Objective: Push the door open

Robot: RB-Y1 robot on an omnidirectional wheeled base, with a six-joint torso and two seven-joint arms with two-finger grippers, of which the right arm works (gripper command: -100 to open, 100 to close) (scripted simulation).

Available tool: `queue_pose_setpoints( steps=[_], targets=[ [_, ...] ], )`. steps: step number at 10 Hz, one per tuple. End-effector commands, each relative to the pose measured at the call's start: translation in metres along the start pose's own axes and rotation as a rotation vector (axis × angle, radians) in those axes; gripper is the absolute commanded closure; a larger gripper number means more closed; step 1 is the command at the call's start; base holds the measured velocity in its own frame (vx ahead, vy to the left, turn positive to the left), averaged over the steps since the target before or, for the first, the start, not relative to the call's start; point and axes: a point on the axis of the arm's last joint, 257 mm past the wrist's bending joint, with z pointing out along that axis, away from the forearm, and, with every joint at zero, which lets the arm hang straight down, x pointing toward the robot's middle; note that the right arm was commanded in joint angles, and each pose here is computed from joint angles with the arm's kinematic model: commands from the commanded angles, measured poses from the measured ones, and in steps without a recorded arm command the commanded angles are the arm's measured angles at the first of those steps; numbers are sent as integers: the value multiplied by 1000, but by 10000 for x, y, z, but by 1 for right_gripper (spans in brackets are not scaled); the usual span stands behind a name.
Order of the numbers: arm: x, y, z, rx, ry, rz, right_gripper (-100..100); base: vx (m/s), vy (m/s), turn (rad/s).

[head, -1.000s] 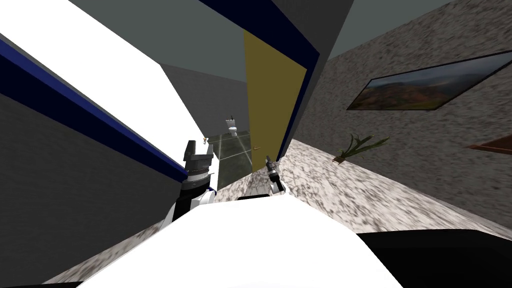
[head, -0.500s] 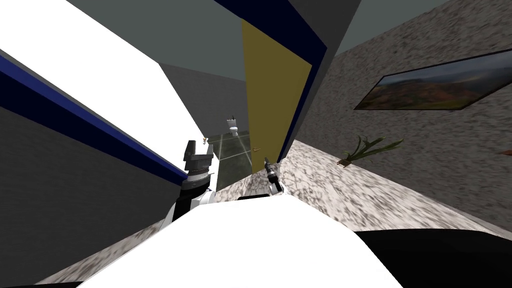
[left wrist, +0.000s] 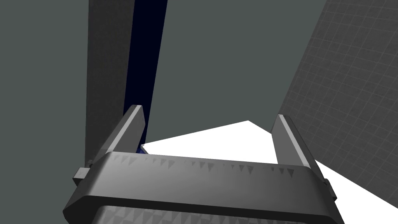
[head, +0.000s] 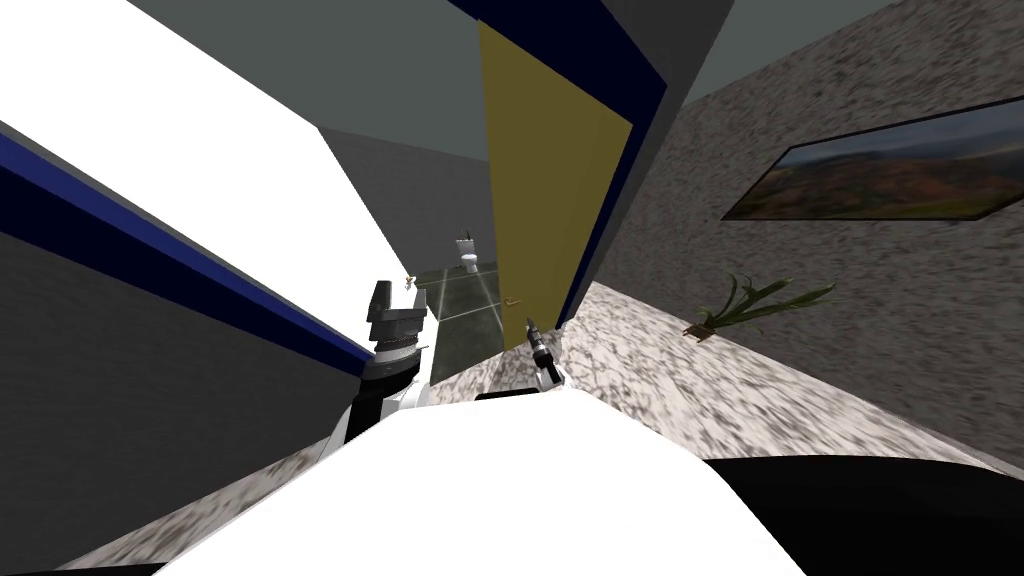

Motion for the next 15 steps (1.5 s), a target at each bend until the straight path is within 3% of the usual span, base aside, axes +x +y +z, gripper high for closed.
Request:
queue_pose_setpoints(
  steps=[1,6,14,15],
  targets=[
    [62,-83,-14,19,7,6,-100,83,-52,53],
    [328,-391,-59,90,39,36,-100,105,-82,64],
    [705,-664,-126,163,77,79,-100,78,-54,42],
    [660,-637,-106,156,73,74,-100,44,-31,14]
  ],
)
